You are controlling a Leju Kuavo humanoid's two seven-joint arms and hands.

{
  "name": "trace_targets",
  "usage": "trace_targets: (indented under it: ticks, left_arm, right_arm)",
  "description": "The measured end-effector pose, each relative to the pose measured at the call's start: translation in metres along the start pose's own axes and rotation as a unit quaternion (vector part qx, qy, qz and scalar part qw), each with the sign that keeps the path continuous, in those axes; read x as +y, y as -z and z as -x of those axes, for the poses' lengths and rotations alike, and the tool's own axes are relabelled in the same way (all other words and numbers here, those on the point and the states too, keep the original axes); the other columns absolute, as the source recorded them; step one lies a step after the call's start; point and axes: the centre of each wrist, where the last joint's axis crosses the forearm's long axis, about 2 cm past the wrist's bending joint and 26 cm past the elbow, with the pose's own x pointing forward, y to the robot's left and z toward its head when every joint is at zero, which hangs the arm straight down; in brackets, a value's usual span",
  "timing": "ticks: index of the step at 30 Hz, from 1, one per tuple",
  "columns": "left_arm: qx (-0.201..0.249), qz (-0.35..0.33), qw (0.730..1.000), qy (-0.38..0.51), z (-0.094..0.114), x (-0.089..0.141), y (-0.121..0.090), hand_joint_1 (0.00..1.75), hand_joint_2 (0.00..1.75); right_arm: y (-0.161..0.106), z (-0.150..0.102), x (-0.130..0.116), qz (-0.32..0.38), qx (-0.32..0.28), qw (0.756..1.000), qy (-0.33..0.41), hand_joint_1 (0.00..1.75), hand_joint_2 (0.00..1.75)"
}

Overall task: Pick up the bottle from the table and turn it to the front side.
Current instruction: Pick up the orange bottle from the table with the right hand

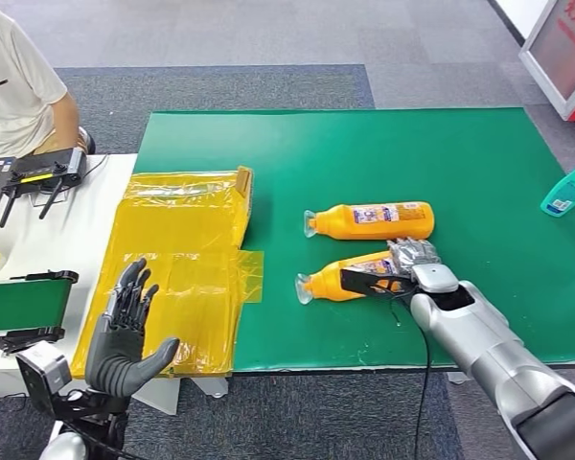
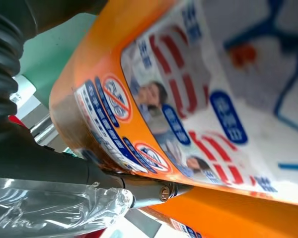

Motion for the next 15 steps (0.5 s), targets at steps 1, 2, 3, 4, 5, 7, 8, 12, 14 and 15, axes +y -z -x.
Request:
trace_targets:
  ticks: [1, 2, 3, 4, 5, 7, 8, 12, 14, 15]
  left_arm:
    - [0.0, 0.0, 1.0, 0.0, 0.0001, 0.0, -0.0004, 0.0, 1.75]
    - [-0.001, 0.0, 1.0, 0.0, 0.0002, 0.0, -0.0007, 0.0, 1.75]
    - [-0.001, 0.0, 1.0, 0.0, 0.0002, 0.0, -0.0009, 0.0, 1.75]
    - [-0.001, 0.0, 1.0, 0.0, 0.0002, -0.0001, -0.0009, 0.0, 1.75]
    - [-0.001, 0.001, 1.0, 0.0, 0.0002, -0.0001, -0.0009, 0.0, 1.75]
    - [-0.001, 0.001, 1.0, -0.001, 0.0003, -0.0001, -0.001, 0.0, 1.75]
    - [-0.002, 0.002, 1.0, -0.002, 0.0003, -0.0001, -0.0013, 0.0, 1.75]
    - [-0.005, 0.004, 1.0, -0.005, 0.0008, -0.0006, -0.0034, 0.0, 1.75]
    - [-0.005, 0.005, 1.0, -0.005, 0.0009, -0.0008, -0.0039, 0.0, 1.75]
    - [-0.005, 0.005, 1.0, -0.006, 0.001, -0.0009, -0.0043, 0.0, 1.75]
  right_arm:
    - [0.0001, -0.0005, 0.0, 0.0, -0.002, 1.0, 0.0, 0.41, 1.75]
    - [0.0002, -0.0008, 0.0, 0.0, -0.003, 1.0, 0.0, 0.83, 1.75]
    - [0.0003, -0.0012, 0.0001, -0.001, -0.004, 1.0, -0.001, 1.26, 1.75]
    - [0.0004, -0.0016, 0.0002, -0.001, -0.004, 1.0, -0.001, 1.54, 1.75]
    - [0.0005, -0.002, 0.0004, -0.001, -0.005, 1.0, 0.0, 1.75, 1.75]
    - [0.0007, -0.0026, 0.0005, -0.001, -0.005, 1.0, 0.001, 1.75, 1.75]
    - [0.0007, -0.0028, 0.0005, 0.0, -0.005, 1.0, 0.002, 1.75, 1.75]
    - [0.0011, -0.0026, -0.0003, 0.005, -0.007, 1.0, 0.005, 1.75, 1.75]
    - [0.0011, -0.0017, -0.0008, 0.009, -0.009, 1.0, 0.009, 1.75, 1.75]
    - [0.0011, -0.0011, -0.0009, 0.01, -0.011, 1.0, 0.011, 1.75, 1.75]
